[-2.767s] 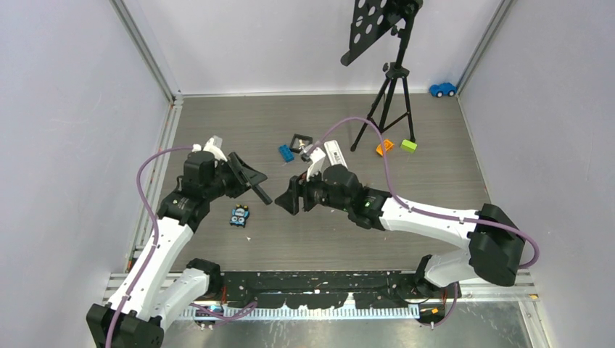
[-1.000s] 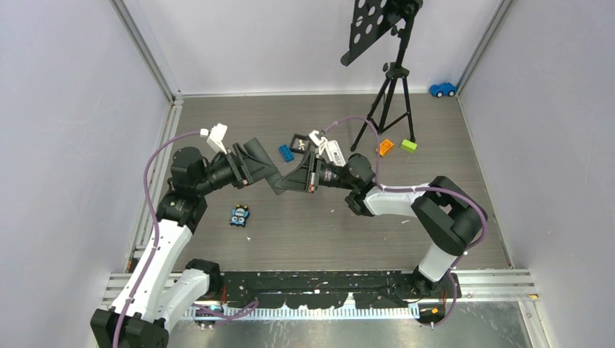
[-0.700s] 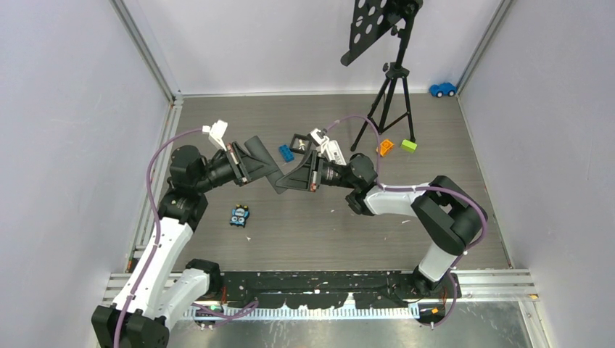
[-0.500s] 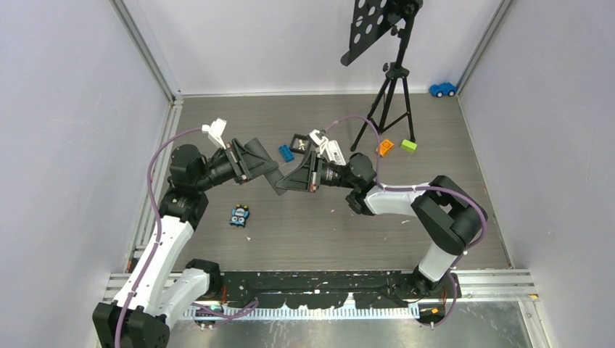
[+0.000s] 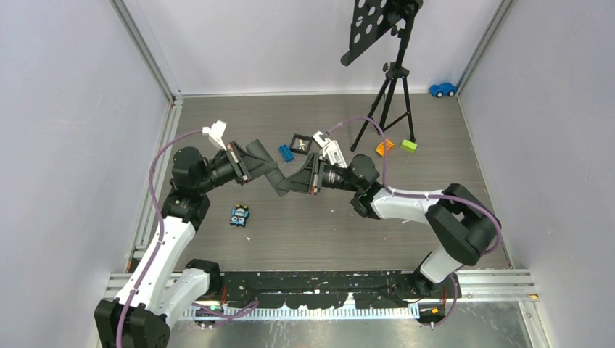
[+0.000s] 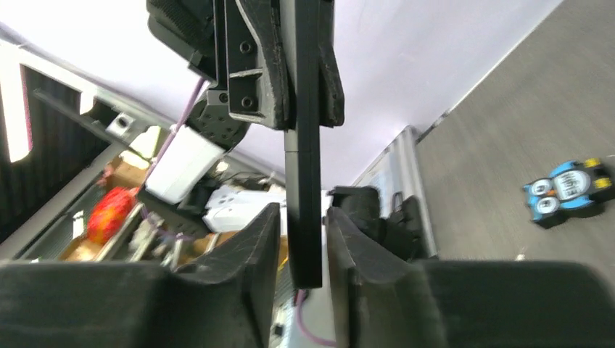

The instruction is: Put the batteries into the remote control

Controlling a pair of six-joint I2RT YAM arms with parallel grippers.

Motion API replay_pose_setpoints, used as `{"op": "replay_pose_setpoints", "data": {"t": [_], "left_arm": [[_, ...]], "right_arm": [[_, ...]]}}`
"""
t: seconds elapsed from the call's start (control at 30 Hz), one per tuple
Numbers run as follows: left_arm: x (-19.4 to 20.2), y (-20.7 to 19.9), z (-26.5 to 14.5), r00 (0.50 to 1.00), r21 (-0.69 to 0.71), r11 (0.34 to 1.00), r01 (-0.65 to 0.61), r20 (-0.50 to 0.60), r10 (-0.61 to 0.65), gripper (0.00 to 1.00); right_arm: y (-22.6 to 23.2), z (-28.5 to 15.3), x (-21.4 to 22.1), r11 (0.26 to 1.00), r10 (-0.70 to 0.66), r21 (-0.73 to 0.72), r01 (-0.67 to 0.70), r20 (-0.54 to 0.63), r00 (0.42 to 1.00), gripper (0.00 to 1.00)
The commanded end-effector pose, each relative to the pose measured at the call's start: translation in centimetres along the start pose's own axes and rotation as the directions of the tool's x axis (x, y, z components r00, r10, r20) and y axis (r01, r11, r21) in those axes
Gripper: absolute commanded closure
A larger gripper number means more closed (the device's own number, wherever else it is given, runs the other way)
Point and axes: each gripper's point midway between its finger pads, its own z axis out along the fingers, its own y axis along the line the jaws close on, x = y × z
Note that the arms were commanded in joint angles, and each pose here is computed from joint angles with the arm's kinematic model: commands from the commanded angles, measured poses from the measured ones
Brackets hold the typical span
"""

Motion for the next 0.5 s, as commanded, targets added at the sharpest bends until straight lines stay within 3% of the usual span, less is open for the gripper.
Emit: {"op": "replay_pose_setpoints", "data": {"t": [0.0, 0.07, 0.13, 0.27, 0.37, 0.47], "left_arm": [[-1.2, -0.2, -0.1, 0.996, 0.014, 0.999, -0.038, 0.078, 0.037, 1.00], [-1.5, -0.1, -0.1, 0.994, 0.016, 1.000, -0.025, 0.109, 0.023, 1.00], [-1.9, 0.1, -0.1, 0.989, 0.021, 1.000, -0.001, 0.145, -0.002, 1.00], [-2.5, 0.4, -0.2, 0.976, 0.040, 0.998, 0.048, 0.211, -0.056, 1.00], [-2.8, 0.6, -0.2, 0.966, 0.047, 0.996, 0.081, 0.241, -0.090, 1.00], [-3.0, 0.6, -0.4, 0.954, 0.071, 0.990, 0.122, 0.267, -0.136, 1.00]], "right_arm": [[-1.2, -0.5, -2.8, 0.987, -0.074, 0.154, 0.042, 0.207, 0.976, 0.52], [-1.1, -0.3, -3.6, 0.981, -0.080, 0.194, 0.024, 0.286, 0.955, 0.40], [-0.8, 0.0, -4.1, 0.979, -0.080, 0.205, 0.006, 0.352, 0.932, 0.34], [-0.1, 1.6, -4.2, 0.981, -0.062, 0.191, -0.019, 0.408, 0.911, 0.31], [-0.6, 2.8, -4.1, 0.980, -0.013, 0.185, -0.075, 0.430, 0.903, 0.35], [-1.5, 2.8, -4.2, 0.977, 0.044, 0.165, -0.137, 0.472, 0.880, 0.49]]}}
